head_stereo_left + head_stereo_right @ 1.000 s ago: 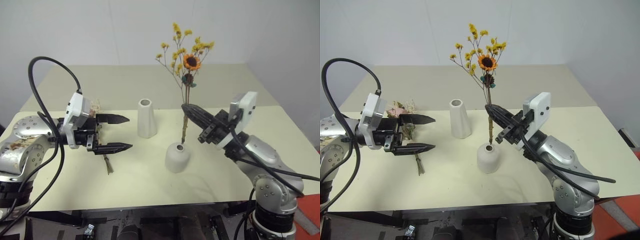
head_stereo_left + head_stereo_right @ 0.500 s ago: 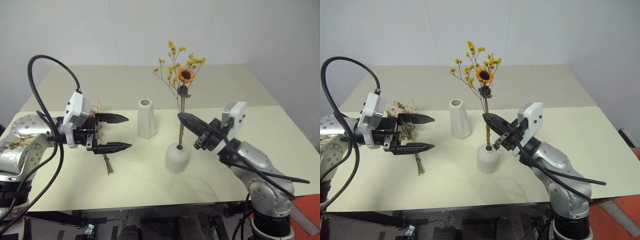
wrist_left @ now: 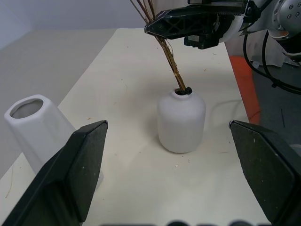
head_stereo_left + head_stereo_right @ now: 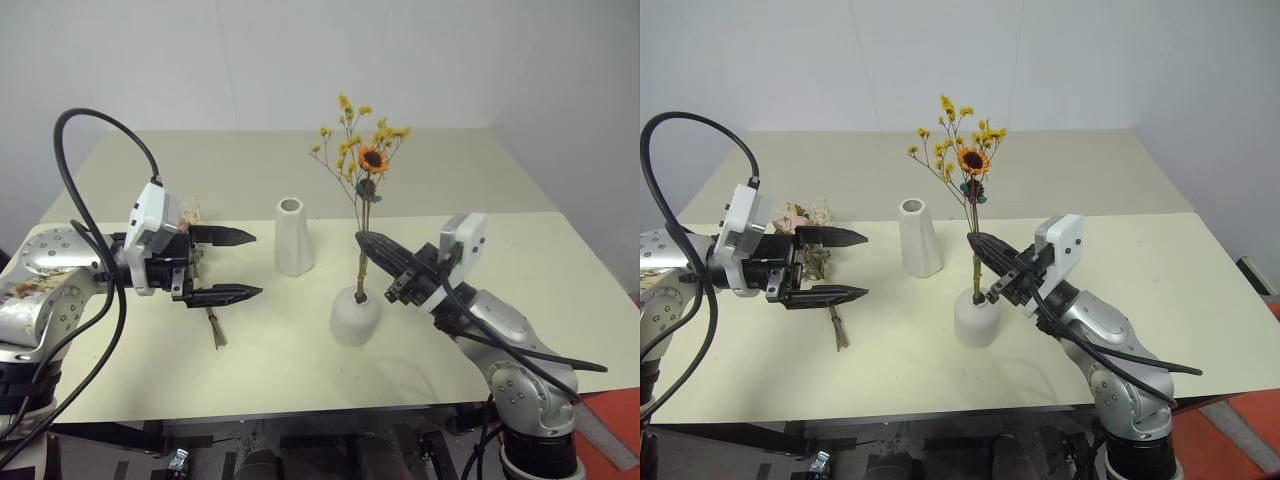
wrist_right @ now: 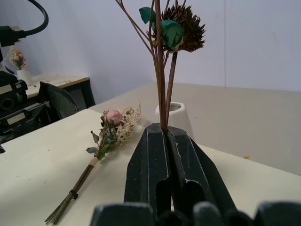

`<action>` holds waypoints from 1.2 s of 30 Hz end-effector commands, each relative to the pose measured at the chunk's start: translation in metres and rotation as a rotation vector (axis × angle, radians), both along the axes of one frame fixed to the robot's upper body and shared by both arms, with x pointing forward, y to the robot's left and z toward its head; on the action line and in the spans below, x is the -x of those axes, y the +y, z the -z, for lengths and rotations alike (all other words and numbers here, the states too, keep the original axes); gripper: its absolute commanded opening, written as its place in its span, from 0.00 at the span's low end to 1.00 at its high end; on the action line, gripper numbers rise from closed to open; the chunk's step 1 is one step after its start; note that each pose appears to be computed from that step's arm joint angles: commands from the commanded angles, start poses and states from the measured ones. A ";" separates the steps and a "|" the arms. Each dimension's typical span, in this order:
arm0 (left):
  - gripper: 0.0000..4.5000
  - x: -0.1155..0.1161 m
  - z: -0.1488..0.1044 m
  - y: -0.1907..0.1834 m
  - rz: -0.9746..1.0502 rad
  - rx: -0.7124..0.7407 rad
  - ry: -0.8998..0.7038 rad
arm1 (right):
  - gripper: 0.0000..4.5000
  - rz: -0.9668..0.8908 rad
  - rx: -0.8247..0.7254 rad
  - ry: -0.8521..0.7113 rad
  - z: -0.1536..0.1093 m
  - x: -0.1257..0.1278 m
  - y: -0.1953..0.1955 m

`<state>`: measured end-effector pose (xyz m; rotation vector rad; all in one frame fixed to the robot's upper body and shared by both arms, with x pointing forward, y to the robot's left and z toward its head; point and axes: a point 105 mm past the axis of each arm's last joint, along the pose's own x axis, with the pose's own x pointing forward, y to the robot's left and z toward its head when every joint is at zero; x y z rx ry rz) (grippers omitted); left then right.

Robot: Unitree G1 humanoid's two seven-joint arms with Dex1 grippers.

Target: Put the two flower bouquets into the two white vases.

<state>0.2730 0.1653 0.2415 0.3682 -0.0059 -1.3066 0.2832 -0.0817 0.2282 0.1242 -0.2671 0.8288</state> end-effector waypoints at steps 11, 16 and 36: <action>1.00 0.000 -0.014 -0.001 0.010 -0.004 -0.060 | 0.01 0.000 -0.058 -0.001 -0.014 0.002 -0.008; 1.00 0.000 -0.014 0.000 0.005 -0.010 -0.063 | 0.01 0.000 -0.034 0.016 -0.004 -0.001 -0.005; 1.00 0.001 -0.013 0.001 -0.005 -0.015 -0.063 | 0.01 0.021 -0.007 0.007 0.004 -0.002 -0.005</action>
